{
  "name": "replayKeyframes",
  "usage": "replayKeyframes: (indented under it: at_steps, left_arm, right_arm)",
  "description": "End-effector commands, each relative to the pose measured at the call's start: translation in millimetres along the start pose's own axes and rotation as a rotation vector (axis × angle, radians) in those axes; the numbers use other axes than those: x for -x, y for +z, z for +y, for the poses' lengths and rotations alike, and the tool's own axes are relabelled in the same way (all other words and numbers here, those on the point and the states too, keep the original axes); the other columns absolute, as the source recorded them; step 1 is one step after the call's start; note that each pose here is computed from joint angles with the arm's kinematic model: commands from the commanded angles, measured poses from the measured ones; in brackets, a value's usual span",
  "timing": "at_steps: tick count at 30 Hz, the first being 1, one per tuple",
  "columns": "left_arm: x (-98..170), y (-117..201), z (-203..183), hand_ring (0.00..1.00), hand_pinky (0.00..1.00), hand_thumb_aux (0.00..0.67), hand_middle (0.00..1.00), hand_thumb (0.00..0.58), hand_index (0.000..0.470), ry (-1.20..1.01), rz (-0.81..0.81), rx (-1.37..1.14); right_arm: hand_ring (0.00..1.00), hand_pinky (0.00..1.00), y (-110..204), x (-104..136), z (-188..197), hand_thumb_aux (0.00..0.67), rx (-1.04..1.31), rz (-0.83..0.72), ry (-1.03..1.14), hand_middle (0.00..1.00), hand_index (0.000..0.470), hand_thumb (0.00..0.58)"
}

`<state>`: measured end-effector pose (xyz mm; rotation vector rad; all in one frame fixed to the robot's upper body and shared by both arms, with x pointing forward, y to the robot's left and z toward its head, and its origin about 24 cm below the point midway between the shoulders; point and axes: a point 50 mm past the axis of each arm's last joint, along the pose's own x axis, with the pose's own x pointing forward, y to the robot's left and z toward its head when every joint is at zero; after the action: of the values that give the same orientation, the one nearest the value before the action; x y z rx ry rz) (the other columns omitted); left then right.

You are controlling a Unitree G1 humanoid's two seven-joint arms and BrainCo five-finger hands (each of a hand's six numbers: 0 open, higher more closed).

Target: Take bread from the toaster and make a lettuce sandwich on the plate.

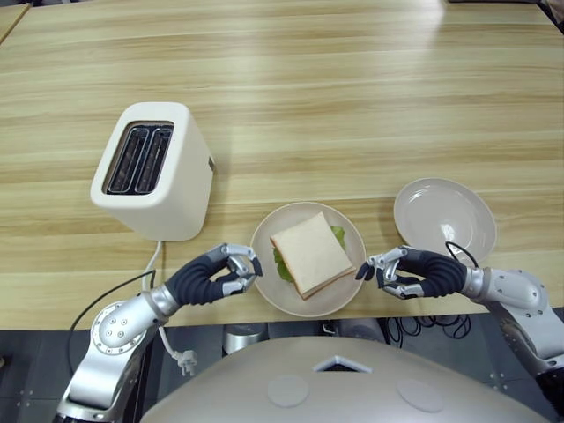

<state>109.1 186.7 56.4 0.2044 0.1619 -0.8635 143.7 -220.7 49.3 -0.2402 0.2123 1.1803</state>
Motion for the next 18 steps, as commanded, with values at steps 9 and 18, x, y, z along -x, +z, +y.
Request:
replayKeyframes:
  at_steps: [9,18]
  left_arm:
    - [9.9,-37.0,-9.4,1.0,1.0,0.67,1.0,0.58,0.46,-0.071,0.248,-0.081]
    - [3.0,-37.3,-6.5,1.0,1.0,0.67,1.0,0.58,0.46,-0.054,0.229,-0.111]
  right_arm:
    - [1.0,1.0,-15.8,9.7,9.0,0.67,0.035,0.179,0.083,1.0,0.46,0.58]
    - [0.0,0.0,27.3,-1.1,-25.4,0.0,-0.005,-0.199,-0.179,0.0,0.0,0.0]
